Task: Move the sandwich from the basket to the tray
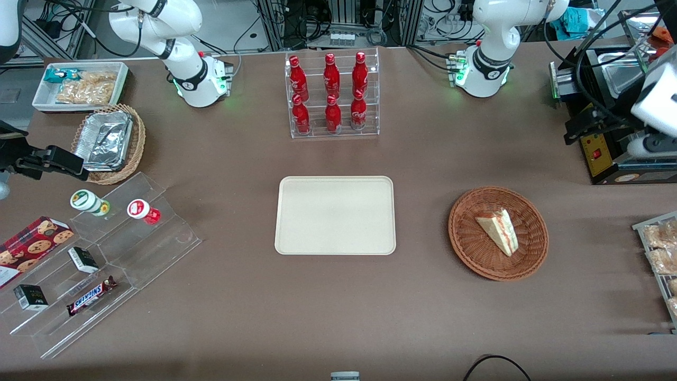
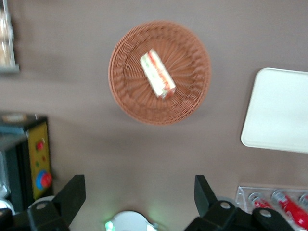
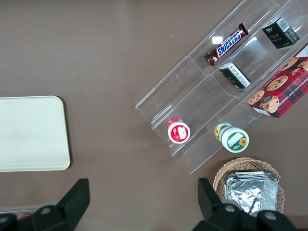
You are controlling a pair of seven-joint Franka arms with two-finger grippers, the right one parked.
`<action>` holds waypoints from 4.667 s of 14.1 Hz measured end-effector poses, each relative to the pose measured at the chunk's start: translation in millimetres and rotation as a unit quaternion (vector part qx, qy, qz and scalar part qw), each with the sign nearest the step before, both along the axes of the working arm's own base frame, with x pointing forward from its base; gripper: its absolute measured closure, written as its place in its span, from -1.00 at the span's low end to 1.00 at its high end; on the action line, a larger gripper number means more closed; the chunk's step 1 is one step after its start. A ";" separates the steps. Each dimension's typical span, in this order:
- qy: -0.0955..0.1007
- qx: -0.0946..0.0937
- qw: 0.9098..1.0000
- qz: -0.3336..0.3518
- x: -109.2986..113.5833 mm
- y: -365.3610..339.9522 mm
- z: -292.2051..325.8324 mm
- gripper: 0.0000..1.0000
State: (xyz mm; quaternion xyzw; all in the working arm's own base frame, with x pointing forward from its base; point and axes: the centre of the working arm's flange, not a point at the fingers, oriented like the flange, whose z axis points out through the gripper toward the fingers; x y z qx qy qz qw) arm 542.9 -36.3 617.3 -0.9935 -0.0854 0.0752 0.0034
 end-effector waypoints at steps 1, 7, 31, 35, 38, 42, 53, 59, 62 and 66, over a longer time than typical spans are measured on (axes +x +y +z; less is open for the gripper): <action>0.020 0.006 0.999 0.030 4.9 0.3 -21.7 -1.00; 0.053 0.029 0.988 0.144 51.8 -9.1 -190.2 -1.00; 0.000 0.039 0.976 0.212 71.8 -71.4 -364.5 0.27; -0.011 0.036 0.992 0.121 65.9 -199.3 -306.0 0.56; -0.026 0.024 0.998 0.045 38.7 -308.2 -301.7 0.56; -0.030 0.012 0.999 -0.012 8.9 -424.8 -340.7 0.56; -0.005 0.006 1.000 -0.030 -16.9 -491.6 -414.4 0.52; -0.006 -0.003 1.000 -0.023 -8.9 -493.3 -376.9 -0.41; -0.003 0.013 1.000 0.001 15.6 -453.1 -298.0 -0.99; 0.005 0.016 1.000 0.001 62.4 -321.5 -225.8 -1.00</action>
